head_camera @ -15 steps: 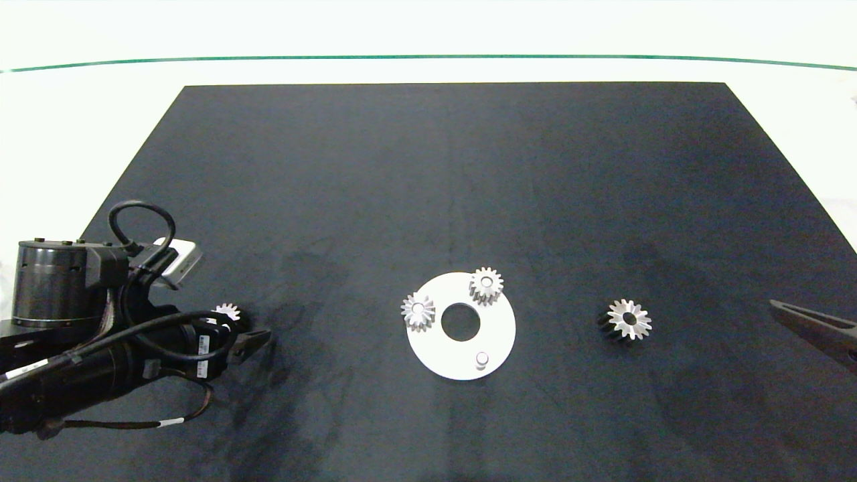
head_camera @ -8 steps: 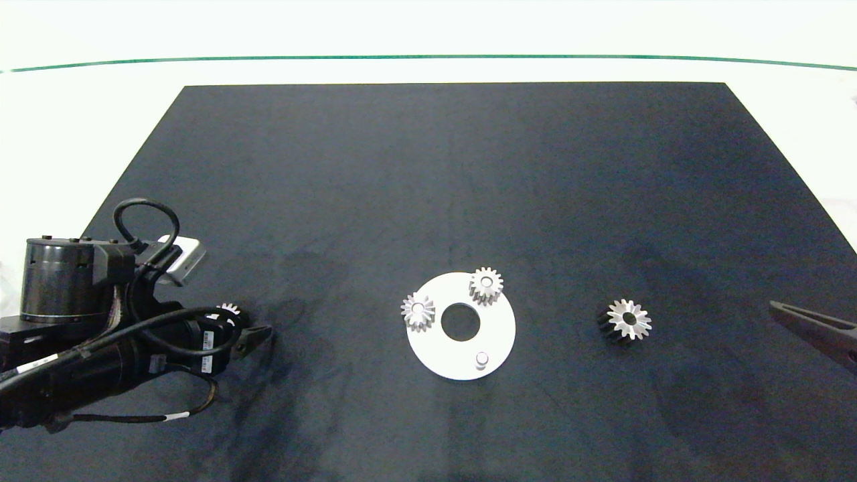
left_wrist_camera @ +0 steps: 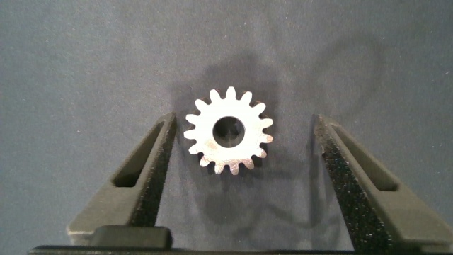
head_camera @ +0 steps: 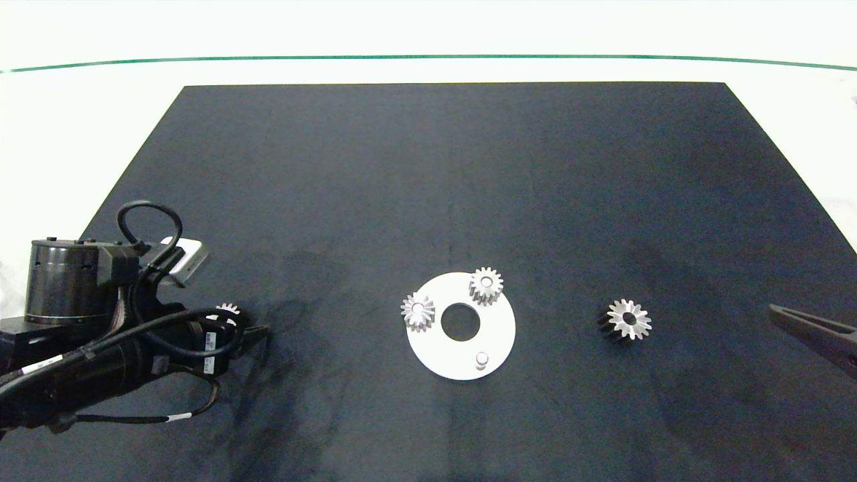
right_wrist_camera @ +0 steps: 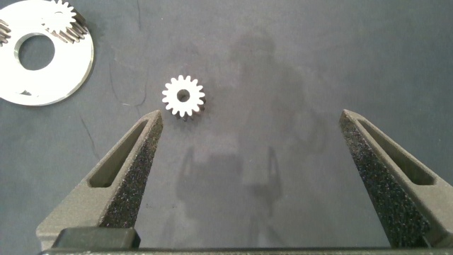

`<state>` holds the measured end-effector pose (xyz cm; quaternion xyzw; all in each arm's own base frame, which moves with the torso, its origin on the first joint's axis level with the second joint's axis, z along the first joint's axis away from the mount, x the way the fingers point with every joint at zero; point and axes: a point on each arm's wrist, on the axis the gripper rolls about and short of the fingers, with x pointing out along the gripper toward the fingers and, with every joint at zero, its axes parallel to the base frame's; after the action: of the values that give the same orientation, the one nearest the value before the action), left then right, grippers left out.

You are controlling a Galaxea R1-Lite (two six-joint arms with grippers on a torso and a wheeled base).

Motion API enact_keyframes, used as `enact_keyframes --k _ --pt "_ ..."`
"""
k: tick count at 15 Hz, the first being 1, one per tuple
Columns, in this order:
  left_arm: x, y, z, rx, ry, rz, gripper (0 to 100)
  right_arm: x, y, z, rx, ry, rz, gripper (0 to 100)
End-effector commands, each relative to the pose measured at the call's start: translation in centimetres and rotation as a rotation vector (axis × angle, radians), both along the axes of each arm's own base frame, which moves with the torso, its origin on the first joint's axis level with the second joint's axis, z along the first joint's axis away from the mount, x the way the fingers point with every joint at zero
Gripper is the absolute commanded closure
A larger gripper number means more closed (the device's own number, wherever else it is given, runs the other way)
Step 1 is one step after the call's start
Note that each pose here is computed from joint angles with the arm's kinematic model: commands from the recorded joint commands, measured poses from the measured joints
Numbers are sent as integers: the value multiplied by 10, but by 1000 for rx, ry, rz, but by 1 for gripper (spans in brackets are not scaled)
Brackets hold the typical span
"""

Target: Remove an incorrectly installed larger gear and replace it with the correct smaller gear

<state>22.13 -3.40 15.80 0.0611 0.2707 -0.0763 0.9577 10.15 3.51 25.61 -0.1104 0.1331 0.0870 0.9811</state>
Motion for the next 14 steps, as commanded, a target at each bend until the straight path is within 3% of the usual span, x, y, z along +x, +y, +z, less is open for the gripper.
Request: enact_keyframes --k 1,14 --pt "1 -1 -1 1 2 -2 28 0 0 0 -2 3 1 0" --pt "4 -1 -2 -5 6 3 55 1 1 -2 2 11 4 0"
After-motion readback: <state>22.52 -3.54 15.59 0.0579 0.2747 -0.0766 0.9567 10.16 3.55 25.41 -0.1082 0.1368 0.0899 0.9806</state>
